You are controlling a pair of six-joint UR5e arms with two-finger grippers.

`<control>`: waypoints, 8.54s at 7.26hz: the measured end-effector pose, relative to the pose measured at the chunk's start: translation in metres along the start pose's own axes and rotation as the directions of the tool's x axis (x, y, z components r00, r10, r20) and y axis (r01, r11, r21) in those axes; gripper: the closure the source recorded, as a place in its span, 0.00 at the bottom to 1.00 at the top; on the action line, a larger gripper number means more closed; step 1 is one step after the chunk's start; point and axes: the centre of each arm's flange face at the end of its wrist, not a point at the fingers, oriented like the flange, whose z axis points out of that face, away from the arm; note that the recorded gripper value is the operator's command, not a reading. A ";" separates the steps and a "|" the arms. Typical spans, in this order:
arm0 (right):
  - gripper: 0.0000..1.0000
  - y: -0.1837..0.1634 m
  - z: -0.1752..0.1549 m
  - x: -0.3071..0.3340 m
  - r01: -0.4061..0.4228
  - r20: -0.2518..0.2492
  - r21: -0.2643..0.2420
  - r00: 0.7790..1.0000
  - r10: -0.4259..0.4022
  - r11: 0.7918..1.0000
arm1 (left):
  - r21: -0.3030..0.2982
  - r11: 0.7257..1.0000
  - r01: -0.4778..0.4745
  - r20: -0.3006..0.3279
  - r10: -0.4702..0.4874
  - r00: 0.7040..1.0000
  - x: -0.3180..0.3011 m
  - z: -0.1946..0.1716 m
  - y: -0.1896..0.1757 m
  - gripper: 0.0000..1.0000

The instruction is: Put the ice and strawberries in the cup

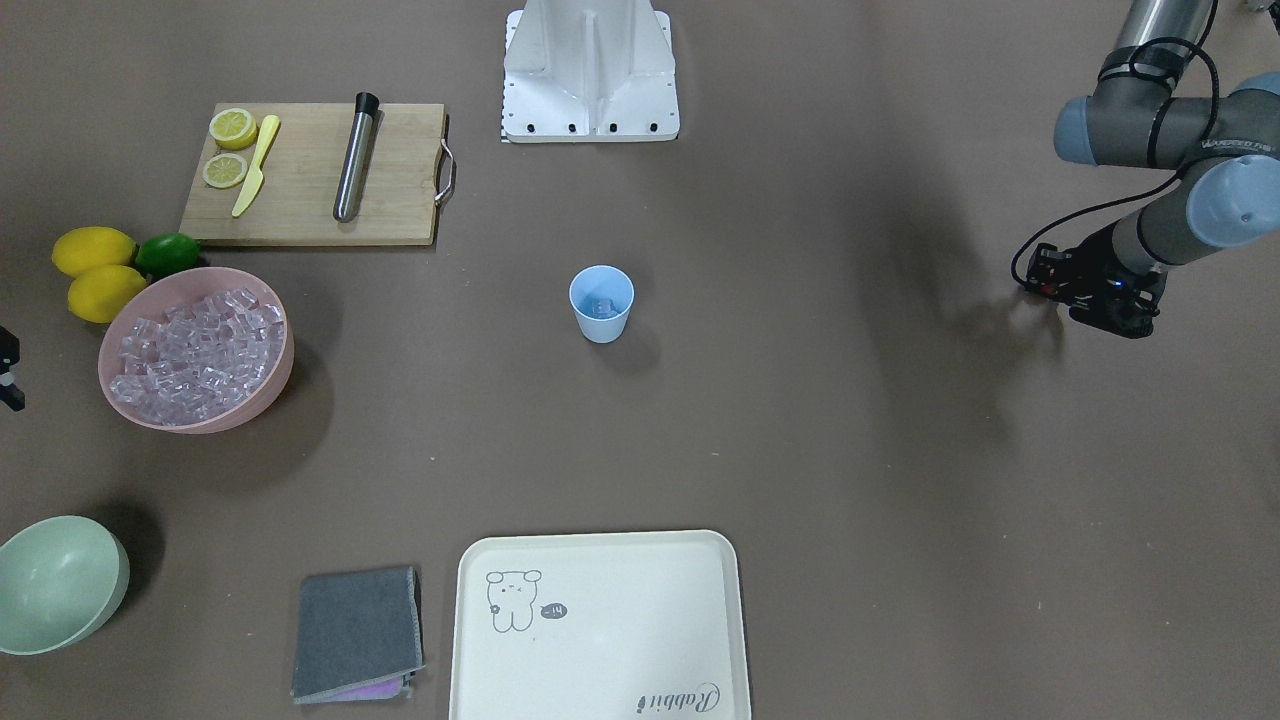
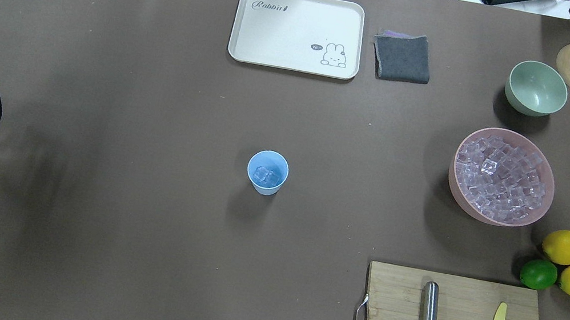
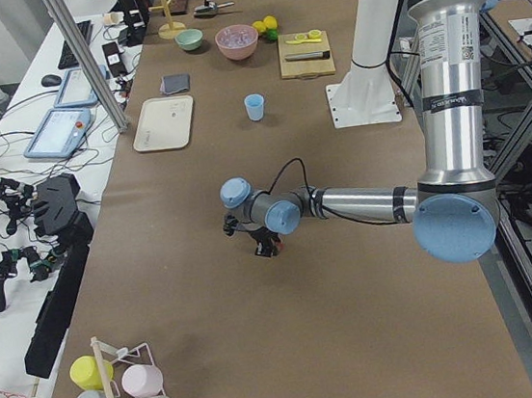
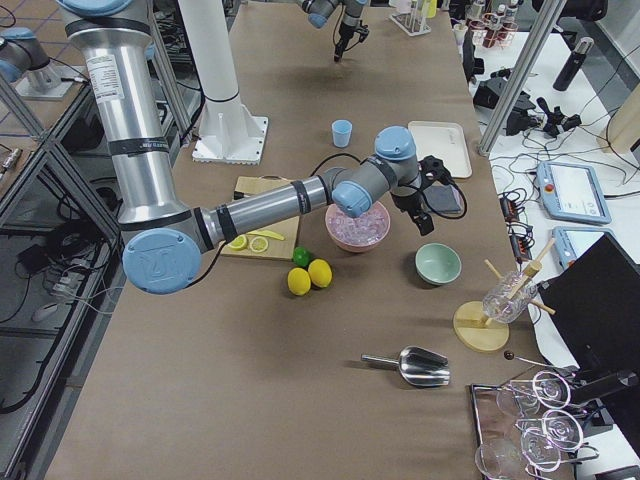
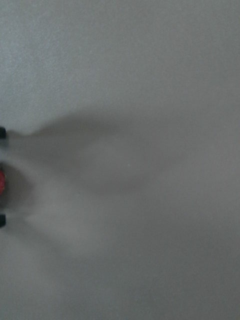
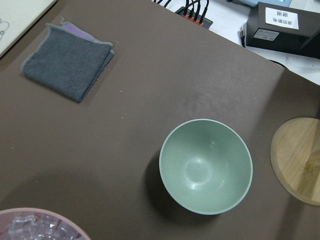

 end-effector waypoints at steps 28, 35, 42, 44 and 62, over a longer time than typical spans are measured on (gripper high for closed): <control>0.00 0.037 0.045 0.046 -0.119 -0.046 -0.107 0.992 0.115 0.987 | 0.520 0.813 -0.263 -0.175 0.403 0.898 0.481 -0.138 -0.178 0.94; 0.00 0.038 0.045 0.048 -0.123 -0.061 -0.105 0.991 0.117 0.987 | 0.524 0.810 -0.261 -0.164 0.398 0.903 0.493 -0.093 -0.158 0.32; 0.00 0.040 0.044 0.050 -0.126 -0.058 -0.106 0.991 0.120 0.986 | 0.556 0.796 -0.239 -0.183 0.398 0.899 0.481 -0.121 -0.162 0.03; 0.00 0.042 0.040 0.054 -0.135 -0.057 -0.107 0.990 0.130 0.985 | 0.538 0.815 -0.217 -0.204 0.375 0.904 0.434 -0.158 -0.180 0.03; 0.00 -0.009 -0.064 0.080 -0.165 -0.110 -0.319 0.984 0.137 0.933 | 0.374 0.892 0.253 -0.022 -0.264 0.964 -0.073 -0.338 -0.098 0.03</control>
